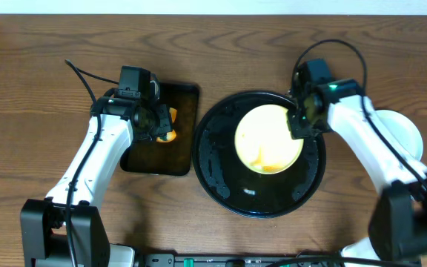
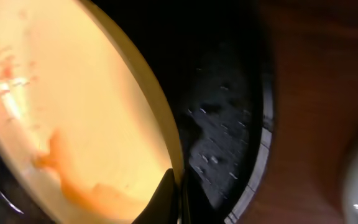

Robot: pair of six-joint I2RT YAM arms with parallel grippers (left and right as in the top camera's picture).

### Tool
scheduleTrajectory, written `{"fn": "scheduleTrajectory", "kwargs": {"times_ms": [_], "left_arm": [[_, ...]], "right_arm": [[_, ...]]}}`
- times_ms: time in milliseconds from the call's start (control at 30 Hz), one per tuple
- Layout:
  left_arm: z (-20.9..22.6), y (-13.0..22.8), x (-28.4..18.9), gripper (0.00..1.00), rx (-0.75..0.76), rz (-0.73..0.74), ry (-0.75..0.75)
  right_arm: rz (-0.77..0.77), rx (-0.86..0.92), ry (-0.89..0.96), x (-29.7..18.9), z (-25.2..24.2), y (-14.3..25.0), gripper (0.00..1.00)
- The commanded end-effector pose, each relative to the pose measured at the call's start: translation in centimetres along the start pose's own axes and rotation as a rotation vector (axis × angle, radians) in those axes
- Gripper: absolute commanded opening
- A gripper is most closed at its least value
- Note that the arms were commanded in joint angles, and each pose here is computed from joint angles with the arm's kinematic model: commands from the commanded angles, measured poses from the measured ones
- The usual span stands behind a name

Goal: Clean dirty plates on tray and stack at the side

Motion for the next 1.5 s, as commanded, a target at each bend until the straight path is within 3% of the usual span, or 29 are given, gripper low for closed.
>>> {"fn": "scheduleTrajectory", "kwargs": {"times_ms": [0, 500, 667, 933, 1133, 1467], "left_arm": [[0.2, 0.0, -0.2, 0.08, -0.01, -0.012, -0.01], [0.2, 0.0, -0.2, 0.08, -0.01, -0.012, -0.01], [0.2, 0.0, -0.2, 0.08, -0.01, -0.011, -0.01], [0.2, 0.0, -0.2, 0.08, -0.01, -0.011, -0.011], [0.2, 0.0, -0.2, 0.08, -0.01, -0.011, -0.011], [0.2, 0.0, -0.2, 0.08, -0.01, -0.011, -0.011]], "right_arm": [[0.002, -0.048, 0.049, -1.4, -0.6, 0.6, 0.01], [0.035, -0.105, 0.07, -2.3, -0.5, 1.6, 0.01], [-0.024, -0.019, 0.165, -2.6, -1.5, 0.6, 0.01], [-0.072, -0.086, 0.128, -3.7, -0.5, 0.0, 0.01], [-0.087, -0.092, 0.304, -5.2, -0.7, 0.2, 0.01], [-0.327, -0.235, 0.629, -10.8, 2.9, -1.2, 0.01]]}}
Point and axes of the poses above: each gripper's point midway between its finger pads, its own x axis out along the fingers, its own z axis along the line the jaws close on, y = z × x, the point moved 7 cm from there along -x, back along the fingers, and after that the axes turned 12 degrees about -x, right-handed, at the moved point
